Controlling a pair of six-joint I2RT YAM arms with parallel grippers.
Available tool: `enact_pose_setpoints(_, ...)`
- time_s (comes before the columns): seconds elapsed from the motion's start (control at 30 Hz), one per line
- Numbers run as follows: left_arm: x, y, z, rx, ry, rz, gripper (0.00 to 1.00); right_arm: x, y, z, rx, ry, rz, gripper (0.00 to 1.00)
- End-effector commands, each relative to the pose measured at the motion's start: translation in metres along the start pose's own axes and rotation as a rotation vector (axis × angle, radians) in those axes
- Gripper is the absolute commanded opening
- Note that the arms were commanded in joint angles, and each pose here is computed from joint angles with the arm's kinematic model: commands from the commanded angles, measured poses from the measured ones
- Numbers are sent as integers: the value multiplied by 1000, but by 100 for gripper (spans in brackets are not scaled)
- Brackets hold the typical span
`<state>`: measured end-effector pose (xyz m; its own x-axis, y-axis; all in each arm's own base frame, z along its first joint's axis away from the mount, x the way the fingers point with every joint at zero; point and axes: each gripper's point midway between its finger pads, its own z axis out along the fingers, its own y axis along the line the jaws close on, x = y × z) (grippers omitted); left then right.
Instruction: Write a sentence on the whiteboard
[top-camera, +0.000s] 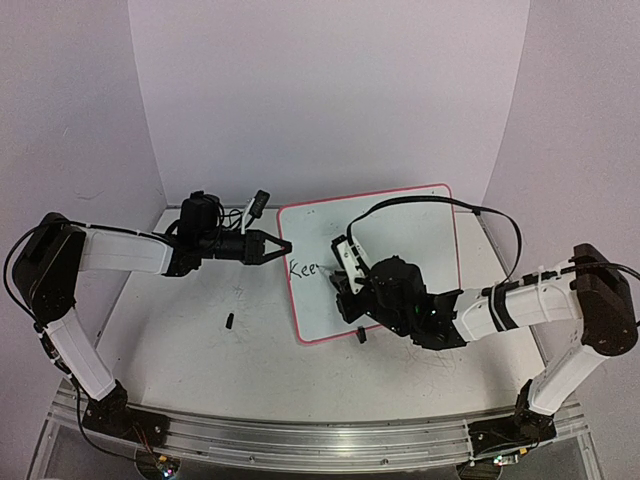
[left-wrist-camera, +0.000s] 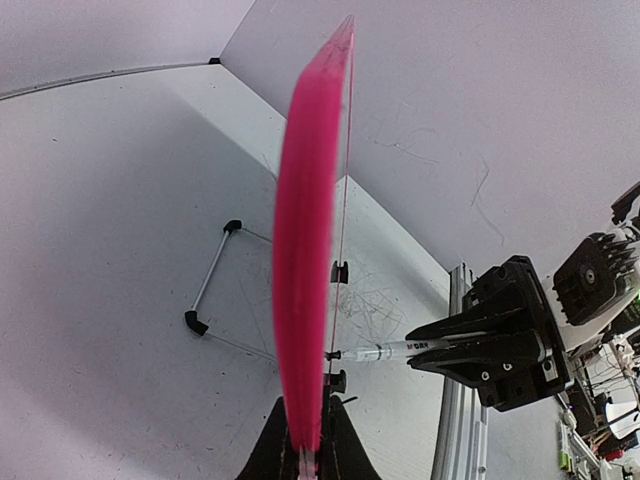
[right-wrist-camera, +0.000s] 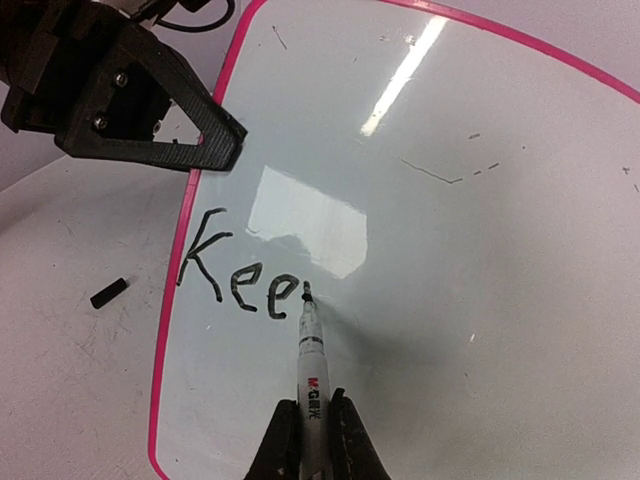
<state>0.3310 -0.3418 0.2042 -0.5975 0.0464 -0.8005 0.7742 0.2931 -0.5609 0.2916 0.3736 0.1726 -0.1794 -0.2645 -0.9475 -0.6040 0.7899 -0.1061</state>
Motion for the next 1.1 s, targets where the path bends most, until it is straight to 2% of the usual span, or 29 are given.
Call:
enact_pose_setpoints(0.0,-20,-16,-6,30,-52,83,8,11,-5,-2,17,44,25,0)
enact_pose_setpoints(0.7,-21,-16,-6,32,-53,84,8,35,6,-16,-18,101,49,0)
enact_pose_setpoints(1.07,-21,-16,-6,31,-53,84,8,-33,6,-22,-61,-66,89,0)
